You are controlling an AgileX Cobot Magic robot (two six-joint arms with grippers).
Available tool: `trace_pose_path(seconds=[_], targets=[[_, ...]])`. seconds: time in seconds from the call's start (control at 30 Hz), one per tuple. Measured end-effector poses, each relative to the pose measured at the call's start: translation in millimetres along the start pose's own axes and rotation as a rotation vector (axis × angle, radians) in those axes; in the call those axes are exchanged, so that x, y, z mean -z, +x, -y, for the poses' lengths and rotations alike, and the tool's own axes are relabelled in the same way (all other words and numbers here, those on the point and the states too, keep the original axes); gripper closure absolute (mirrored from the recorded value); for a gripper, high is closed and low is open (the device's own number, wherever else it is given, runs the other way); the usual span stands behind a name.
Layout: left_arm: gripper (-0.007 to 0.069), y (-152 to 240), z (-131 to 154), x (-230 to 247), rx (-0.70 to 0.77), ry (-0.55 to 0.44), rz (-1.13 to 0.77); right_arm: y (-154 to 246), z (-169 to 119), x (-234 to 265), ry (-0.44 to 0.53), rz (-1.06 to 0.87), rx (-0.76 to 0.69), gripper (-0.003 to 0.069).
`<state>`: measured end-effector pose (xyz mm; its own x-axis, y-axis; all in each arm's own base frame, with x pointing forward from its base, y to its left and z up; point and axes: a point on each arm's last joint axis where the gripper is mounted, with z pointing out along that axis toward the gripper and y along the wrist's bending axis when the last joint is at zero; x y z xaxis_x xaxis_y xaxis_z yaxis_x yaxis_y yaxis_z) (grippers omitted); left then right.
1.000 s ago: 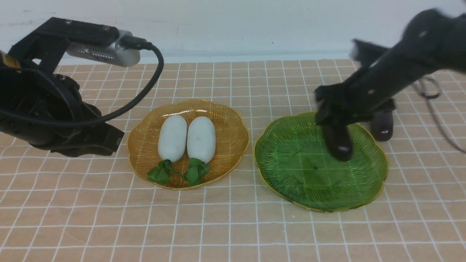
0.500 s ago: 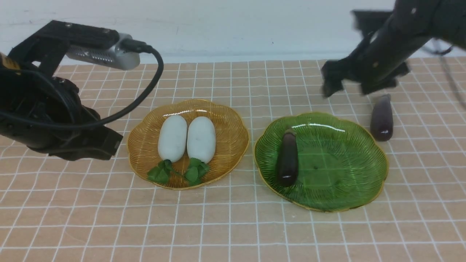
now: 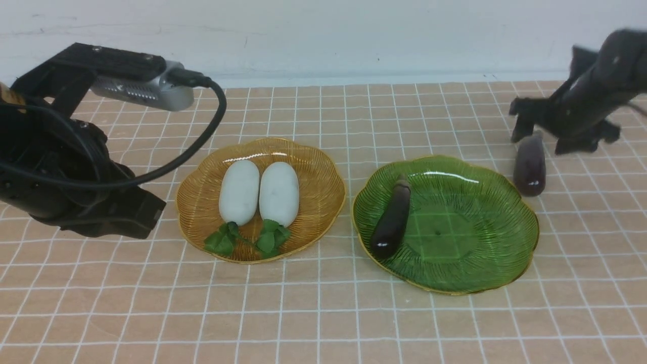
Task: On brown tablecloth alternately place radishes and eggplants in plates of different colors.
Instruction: 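Put the eggplants into the green plate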
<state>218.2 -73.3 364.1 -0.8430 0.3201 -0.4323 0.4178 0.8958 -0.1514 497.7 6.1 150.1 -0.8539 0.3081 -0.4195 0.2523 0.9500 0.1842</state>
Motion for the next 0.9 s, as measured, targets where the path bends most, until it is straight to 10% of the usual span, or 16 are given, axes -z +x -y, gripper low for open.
trace_pose_path(seconds=[0.1,0.43,0.73,0.9], targets=[[0.0629,0.2,0.0,0.0,0.0,0.0,-0.002,1.9,0.5,-0.9,0.006,-0.022,0.008,0.0284],[0.0629,1.8,1.2,3.0,0.0,0.003,0.003,-6.3,-43.6,153.2,-0.128,-0.073,0.191,0.0271],[0.0629,1.8,1.4,3.0,-0.018,0.005,0.003,73.9,-104.9,94.5,-0.116,-0.351,0.353,0.0266],[0.0629,1.8,1.4,3.0,-0.033,0.005,0.003,78.6,-115.8,103.6,-0.118,-0.333,0.372,0.0109]])
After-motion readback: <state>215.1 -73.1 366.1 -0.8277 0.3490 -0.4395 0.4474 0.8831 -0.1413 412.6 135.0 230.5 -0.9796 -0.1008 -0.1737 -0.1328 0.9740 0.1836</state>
